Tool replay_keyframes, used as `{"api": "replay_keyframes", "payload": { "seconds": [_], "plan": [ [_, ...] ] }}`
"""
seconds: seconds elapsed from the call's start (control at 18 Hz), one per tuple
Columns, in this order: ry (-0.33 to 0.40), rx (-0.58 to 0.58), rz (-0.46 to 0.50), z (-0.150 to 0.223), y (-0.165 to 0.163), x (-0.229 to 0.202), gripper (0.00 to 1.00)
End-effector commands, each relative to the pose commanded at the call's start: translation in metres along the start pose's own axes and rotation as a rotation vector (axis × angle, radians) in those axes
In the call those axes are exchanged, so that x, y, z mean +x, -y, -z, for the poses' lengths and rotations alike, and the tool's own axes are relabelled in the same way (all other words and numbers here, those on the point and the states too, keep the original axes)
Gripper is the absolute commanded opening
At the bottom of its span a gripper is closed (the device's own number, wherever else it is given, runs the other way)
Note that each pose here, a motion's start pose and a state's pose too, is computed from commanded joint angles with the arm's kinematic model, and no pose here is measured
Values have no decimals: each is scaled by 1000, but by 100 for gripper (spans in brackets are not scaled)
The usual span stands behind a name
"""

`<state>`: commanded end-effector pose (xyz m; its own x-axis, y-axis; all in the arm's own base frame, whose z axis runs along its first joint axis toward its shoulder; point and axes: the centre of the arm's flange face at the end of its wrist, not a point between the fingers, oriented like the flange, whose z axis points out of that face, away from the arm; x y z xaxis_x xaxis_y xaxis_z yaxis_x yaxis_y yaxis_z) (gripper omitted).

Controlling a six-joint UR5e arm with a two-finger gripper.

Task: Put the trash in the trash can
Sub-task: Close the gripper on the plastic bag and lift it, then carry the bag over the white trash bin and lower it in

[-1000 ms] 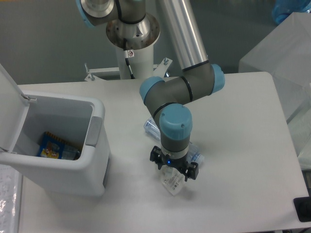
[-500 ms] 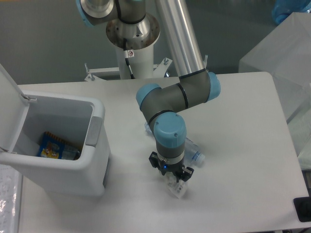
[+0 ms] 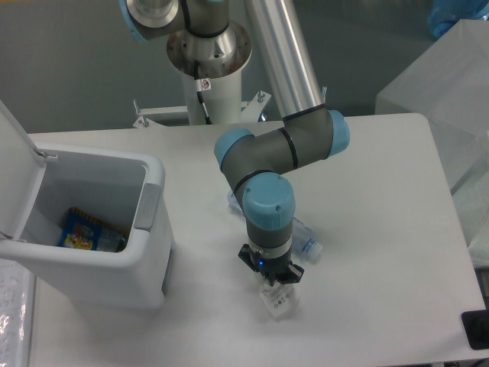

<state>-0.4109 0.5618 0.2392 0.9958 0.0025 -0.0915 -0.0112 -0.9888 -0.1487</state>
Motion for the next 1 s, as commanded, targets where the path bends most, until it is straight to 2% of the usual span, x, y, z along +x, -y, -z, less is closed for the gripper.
{"api": "replay_keyframes", "payload": {
  "seconds": [0.17, 0.33, 0.61, 0.83, 1.0],
  "plan": [
    [22, 53, 49, 20, 15, -12, 8],
    [-7, 152, 101, 43, 30, -19, 7],
    [-43, 372, 141, 128, 54, -26, 7],
    [-40, 475, 115, 186, 56, -12, 7],
    [-70, 565, 112, 227, 56, 0, 7]
  ]
}}
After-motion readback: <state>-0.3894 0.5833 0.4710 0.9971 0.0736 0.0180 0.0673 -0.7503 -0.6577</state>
